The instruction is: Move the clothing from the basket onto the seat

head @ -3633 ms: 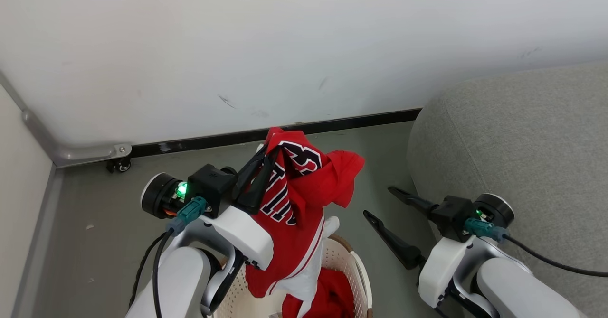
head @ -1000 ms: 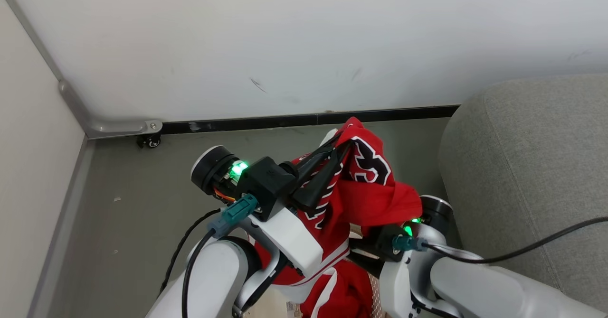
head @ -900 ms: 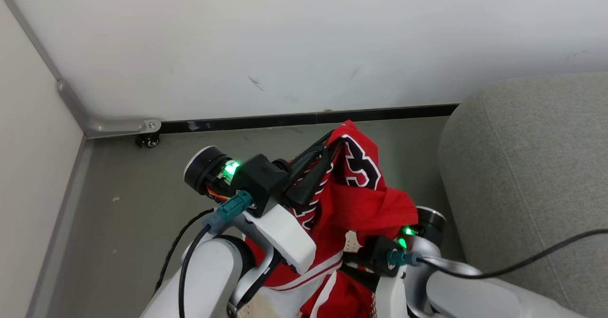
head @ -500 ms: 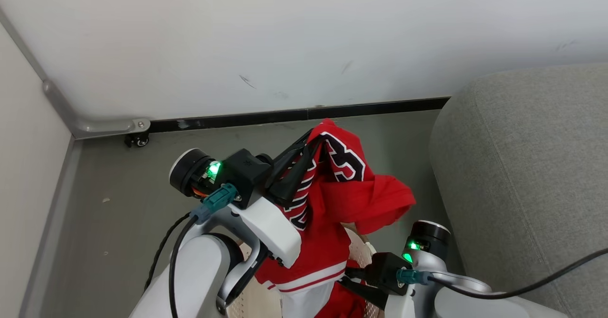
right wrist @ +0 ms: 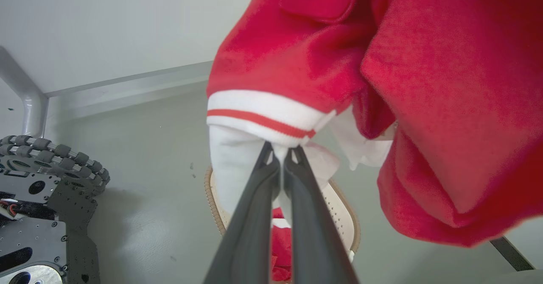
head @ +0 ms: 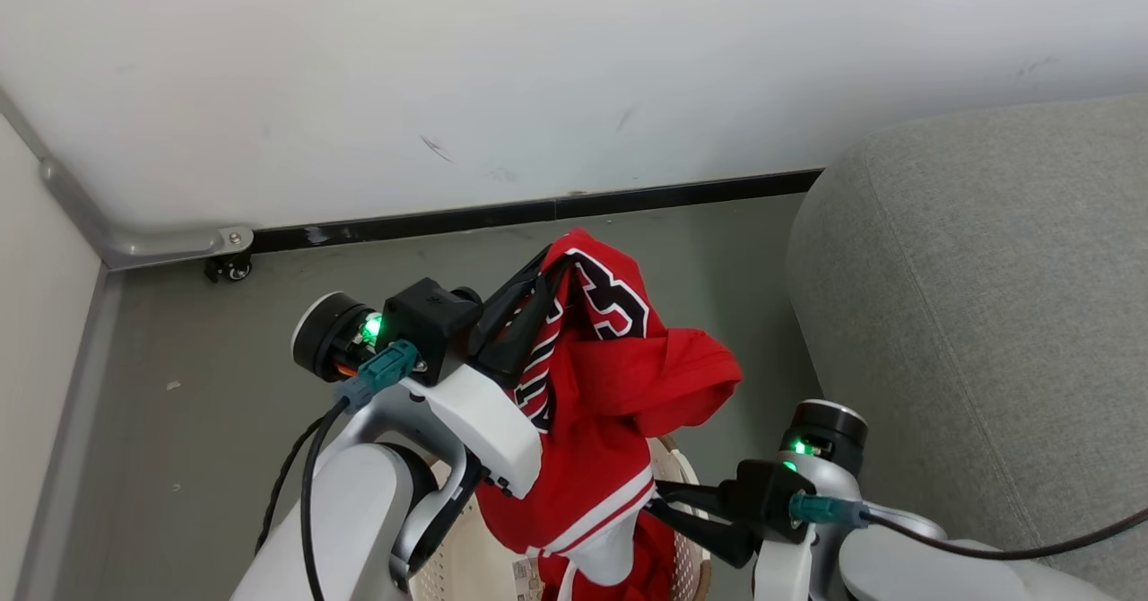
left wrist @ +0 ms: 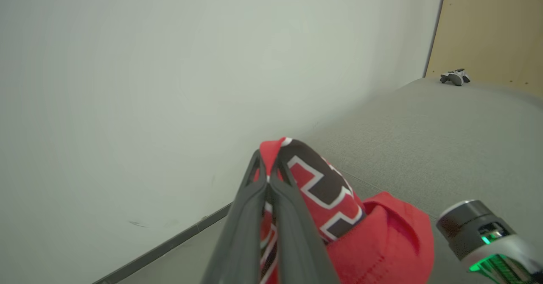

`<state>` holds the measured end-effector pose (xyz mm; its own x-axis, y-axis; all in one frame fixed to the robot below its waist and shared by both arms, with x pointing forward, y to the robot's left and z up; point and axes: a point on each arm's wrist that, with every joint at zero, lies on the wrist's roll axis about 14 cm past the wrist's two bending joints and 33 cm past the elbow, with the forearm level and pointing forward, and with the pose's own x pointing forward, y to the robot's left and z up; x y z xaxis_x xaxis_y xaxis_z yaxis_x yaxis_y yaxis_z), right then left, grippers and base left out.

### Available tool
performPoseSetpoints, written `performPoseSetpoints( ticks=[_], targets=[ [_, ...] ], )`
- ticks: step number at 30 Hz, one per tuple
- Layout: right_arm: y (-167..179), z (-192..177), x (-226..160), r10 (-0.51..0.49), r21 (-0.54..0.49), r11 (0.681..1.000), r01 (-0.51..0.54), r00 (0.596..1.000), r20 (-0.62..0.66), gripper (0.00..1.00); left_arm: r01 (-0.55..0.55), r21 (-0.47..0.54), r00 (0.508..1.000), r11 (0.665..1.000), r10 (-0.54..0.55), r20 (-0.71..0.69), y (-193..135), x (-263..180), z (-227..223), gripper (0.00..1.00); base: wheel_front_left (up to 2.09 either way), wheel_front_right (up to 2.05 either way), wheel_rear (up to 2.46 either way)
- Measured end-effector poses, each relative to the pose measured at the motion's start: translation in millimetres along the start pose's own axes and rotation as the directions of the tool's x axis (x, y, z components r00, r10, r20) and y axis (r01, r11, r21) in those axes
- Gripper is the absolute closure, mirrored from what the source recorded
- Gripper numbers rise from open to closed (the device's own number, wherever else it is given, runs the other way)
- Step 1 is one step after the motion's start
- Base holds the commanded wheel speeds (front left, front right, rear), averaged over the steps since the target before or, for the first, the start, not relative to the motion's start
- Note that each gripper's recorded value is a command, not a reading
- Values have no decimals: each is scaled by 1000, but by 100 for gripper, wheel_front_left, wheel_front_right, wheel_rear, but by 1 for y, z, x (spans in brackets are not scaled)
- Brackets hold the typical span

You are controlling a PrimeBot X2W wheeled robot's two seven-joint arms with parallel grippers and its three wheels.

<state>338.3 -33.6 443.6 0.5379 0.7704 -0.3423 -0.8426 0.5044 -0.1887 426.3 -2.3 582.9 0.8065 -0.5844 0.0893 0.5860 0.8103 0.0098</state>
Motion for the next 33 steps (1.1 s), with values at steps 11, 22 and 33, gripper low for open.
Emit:
performPoseSetpoints(
  ticks=[11,22,33],
  targets=[
    [-40,22,-8,-116,90,990,109,990,80,100,-27,-45,999,999,26,-28,3,-2,-18,100,0,0,0],
    [-85,47,-25,-264,193,954,232,950,166,100,-32,-69,999,997,31,-19,3,-4,-22,100,0,0,0],
    [-133,70,-54,-420,249,898,361,874,245,100,-7,-99,1000,995,7,1,-5,-6,-25,78,0,0,0]
  ],
)
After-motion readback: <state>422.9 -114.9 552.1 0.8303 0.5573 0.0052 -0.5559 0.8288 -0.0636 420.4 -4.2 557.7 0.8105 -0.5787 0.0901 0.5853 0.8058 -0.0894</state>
